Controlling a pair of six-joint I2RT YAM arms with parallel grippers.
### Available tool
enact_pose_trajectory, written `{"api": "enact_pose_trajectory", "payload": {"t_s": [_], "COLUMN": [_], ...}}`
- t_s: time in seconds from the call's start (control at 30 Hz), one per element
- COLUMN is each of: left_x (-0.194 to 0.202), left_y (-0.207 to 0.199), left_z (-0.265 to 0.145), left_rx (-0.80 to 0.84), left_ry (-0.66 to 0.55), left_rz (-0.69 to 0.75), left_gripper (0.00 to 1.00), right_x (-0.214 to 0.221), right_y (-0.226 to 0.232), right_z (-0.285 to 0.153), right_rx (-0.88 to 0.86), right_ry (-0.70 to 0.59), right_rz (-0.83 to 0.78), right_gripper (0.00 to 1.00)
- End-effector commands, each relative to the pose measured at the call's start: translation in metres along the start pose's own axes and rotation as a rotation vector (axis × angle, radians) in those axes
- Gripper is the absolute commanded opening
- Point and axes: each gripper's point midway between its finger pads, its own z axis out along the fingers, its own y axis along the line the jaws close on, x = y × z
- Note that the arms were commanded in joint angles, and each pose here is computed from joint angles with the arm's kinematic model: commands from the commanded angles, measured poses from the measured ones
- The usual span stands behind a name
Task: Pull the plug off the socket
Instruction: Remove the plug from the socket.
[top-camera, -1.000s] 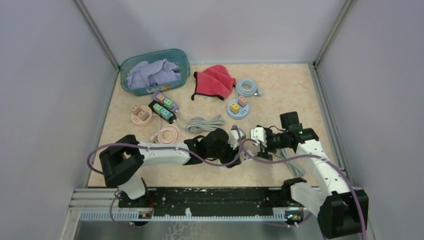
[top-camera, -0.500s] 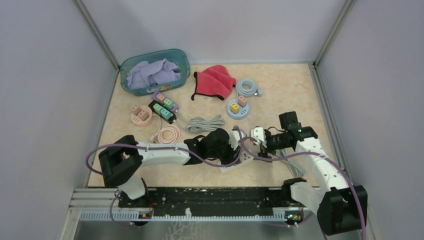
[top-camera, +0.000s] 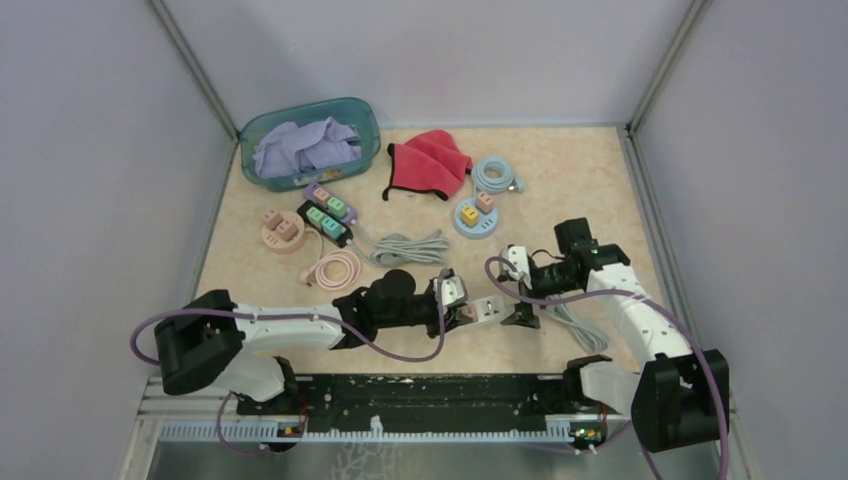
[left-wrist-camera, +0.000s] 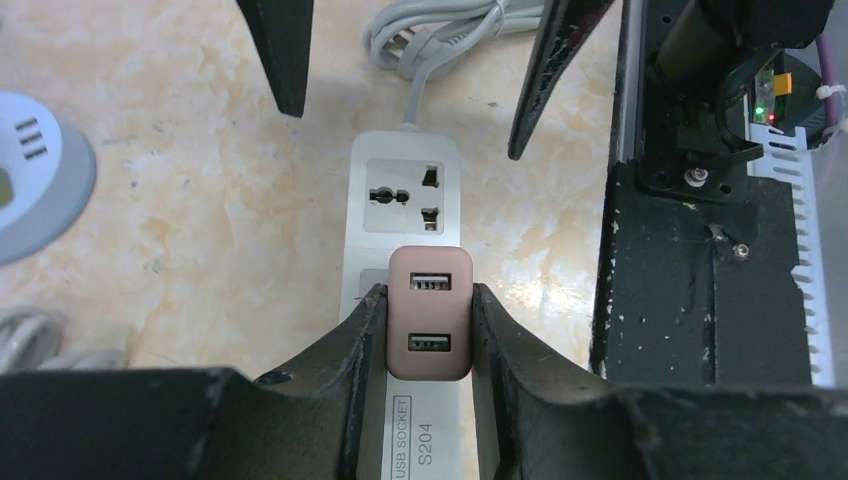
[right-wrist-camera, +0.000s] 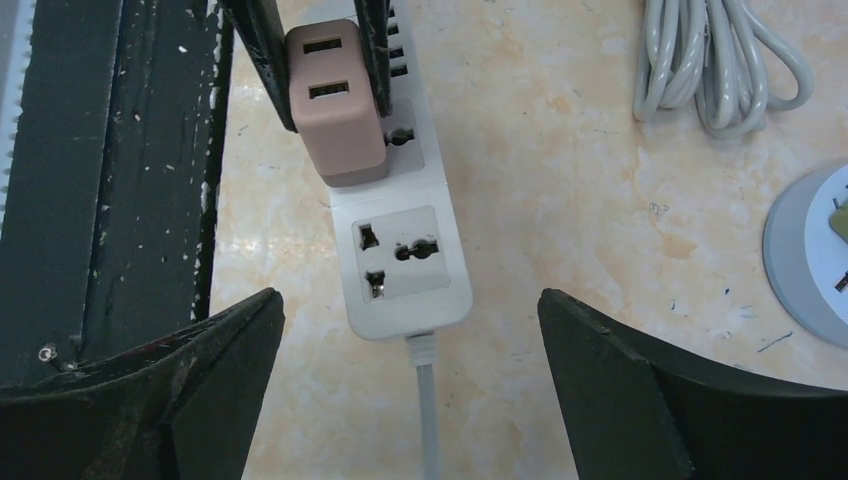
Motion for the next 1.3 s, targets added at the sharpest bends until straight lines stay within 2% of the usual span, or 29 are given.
{"api": "enact_pose_trajectory", "payload": {"t_s": [0.0,0.17,0.4,1.1,1.2,1.27], "left_x": [-0.046,-0.05,-0.052,-0.052,-0.053,-0.052], "left_y": [-0.008,-0.013,-0.017,-0.016,-0.016,-0.016], "left_z": [0.0,-0.006,-0.013,-0.02,-0.02,-0.02], "left_rx": [0.051,0.073,0.078,0.064,0.062,0.06], "left_ry": [-0.202,-0.276,-0.311,-0.345,-0.348,-0.345], "left_rz": [0.161,0.186,0.192,0.172,0.171,0.168], "left_gripper": [0.0,0.0,0.0,0.0,0.0,0.0], "right_x": [-0.015,-0.007,0.004,0.003,0.002,0.0], "right_y": [-0.006,-0.001,-0.001,0.005,0.005,0.006], "right_z": [0.004,0.027,0.036,0.041,0.041,0.041], "right_rx": [0.008,-0.024,-0.047,-0.075,-0.078,-0.082], "right_ry": [-0.065,0.025,0.068,0.096,0.095,0.093], "right_rz": [-0.047,-0.092,-0.106,-0.214,-0.216,-0.216], "right_gripper": [0.99,0.99,0.95,0.58,0.5,0.41]}}
